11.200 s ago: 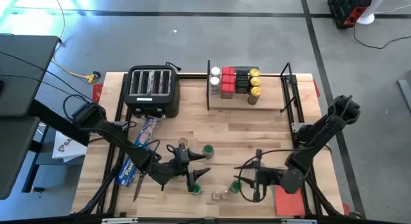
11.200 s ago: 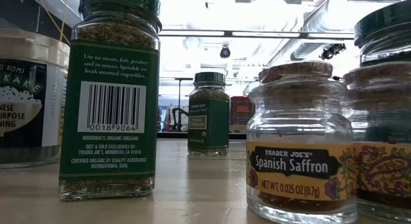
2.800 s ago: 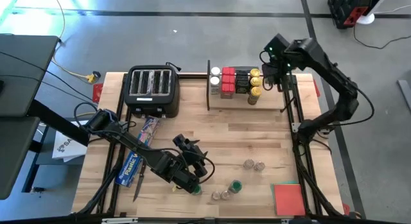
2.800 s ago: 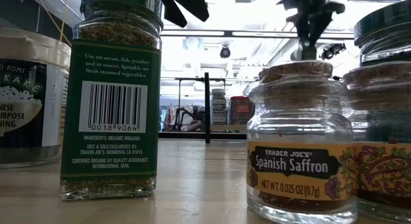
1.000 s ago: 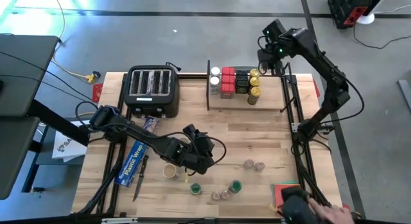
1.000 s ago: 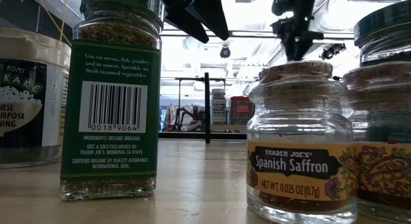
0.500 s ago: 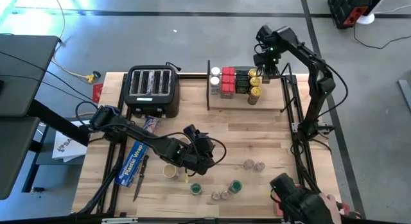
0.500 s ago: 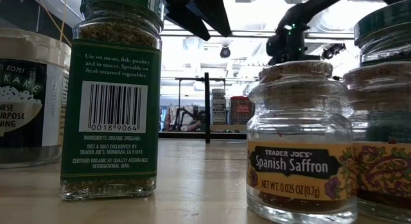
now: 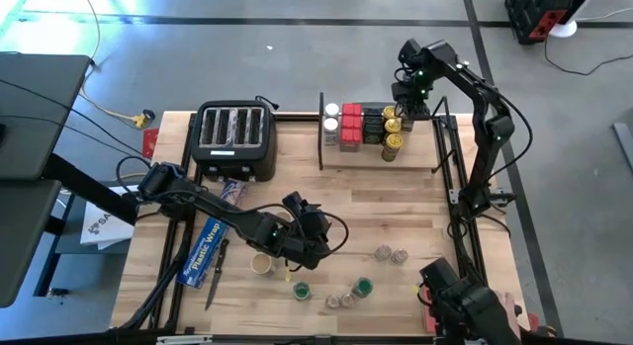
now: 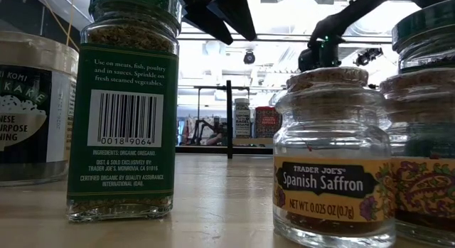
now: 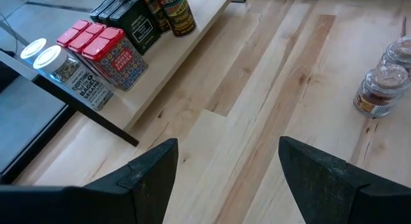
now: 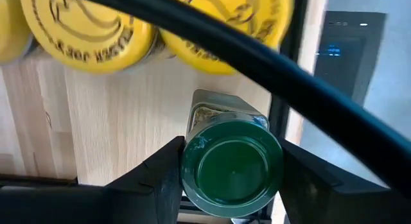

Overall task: Shelf spices
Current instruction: Put the top right green seasoning bottle on the shelf

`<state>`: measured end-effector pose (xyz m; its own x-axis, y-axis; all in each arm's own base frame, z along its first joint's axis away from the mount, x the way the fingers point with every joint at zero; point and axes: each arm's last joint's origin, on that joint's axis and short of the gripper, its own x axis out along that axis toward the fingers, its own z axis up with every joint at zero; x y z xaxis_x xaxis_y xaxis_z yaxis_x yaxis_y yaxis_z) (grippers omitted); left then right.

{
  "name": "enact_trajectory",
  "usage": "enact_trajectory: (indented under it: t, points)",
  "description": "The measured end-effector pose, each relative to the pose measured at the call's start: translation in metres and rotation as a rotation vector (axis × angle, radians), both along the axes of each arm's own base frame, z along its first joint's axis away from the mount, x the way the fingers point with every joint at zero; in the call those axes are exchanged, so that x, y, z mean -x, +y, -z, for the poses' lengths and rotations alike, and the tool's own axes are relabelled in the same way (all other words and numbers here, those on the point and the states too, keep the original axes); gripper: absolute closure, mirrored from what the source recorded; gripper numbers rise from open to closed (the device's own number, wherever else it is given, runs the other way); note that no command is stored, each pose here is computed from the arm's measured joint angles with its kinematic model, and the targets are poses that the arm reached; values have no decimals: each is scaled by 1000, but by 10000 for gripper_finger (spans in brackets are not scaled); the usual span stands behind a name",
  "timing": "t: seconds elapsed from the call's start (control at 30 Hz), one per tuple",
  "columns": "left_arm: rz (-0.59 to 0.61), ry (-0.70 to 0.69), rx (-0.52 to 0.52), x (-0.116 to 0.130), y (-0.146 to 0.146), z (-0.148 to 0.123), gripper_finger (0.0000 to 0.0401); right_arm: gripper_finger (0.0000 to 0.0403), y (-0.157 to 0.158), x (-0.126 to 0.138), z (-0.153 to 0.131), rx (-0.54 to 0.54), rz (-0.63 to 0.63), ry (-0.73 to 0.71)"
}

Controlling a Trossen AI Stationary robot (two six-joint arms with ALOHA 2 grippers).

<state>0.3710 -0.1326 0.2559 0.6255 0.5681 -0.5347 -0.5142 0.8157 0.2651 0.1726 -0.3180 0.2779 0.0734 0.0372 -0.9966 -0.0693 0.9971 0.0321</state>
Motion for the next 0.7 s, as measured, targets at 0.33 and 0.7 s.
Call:
enact_trajectory:
  t: [0.33, 0.7]
  points:
    - [-1, -1, -2, 0, 0, 0, 135, 200, -2, 0, 16, 29, -54, -8]
    - [-1, -1, -2, 0, 0, 0, 135, 177, -2, -1, 21, 10, 7, 11]
